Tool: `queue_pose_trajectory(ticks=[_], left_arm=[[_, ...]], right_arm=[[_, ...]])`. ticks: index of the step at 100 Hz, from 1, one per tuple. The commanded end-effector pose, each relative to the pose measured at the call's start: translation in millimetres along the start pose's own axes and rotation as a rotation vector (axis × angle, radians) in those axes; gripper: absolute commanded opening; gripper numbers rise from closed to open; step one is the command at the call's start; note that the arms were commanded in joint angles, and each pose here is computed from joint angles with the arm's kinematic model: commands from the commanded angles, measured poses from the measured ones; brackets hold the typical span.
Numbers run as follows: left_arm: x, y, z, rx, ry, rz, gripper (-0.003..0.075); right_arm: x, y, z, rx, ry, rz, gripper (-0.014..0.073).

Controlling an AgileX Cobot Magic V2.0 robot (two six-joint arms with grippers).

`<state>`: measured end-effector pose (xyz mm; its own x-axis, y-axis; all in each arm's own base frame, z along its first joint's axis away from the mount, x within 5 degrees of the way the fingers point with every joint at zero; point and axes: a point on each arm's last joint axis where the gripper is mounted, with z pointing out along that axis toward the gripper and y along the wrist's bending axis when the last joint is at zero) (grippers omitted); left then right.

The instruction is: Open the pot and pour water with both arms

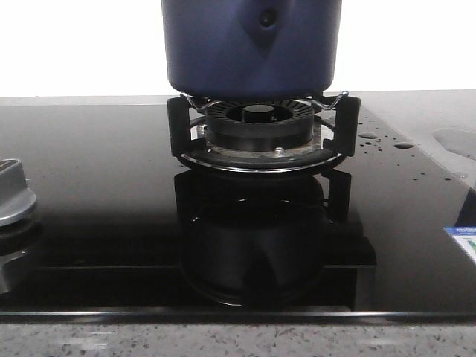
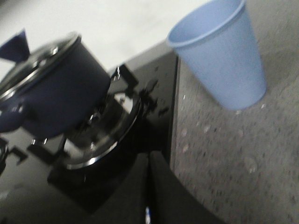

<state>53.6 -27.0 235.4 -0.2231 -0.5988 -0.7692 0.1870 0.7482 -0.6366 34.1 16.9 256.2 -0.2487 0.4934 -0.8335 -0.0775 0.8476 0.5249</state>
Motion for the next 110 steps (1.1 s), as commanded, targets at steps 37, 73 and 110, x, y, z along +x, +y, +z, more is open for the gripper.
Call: queue_pose_trajectory(ticks=[37, 73, 110], left_arm=[[-55.8, -86.6, 51.0, 0.324, 0.518, 0.202, -0.0019], [-94.2, -146.4, 102.7, 0.888, 0.403, 0.548, 0.0069], [-93.2, -153.5, 177.2, 0.839, 0.326, 0.676, 0.0531]], right_arm=[[-62.7, 59.8, -14.5, -0.008, 0.403, -0.015, -0.0065], [-83.9, 86.8, -15.9, -0.284, 0.219, -0.331, -0.0064], [-96.0, 84.7, -13.0, -0.237, 0.082, -0.379, 0.0370]])
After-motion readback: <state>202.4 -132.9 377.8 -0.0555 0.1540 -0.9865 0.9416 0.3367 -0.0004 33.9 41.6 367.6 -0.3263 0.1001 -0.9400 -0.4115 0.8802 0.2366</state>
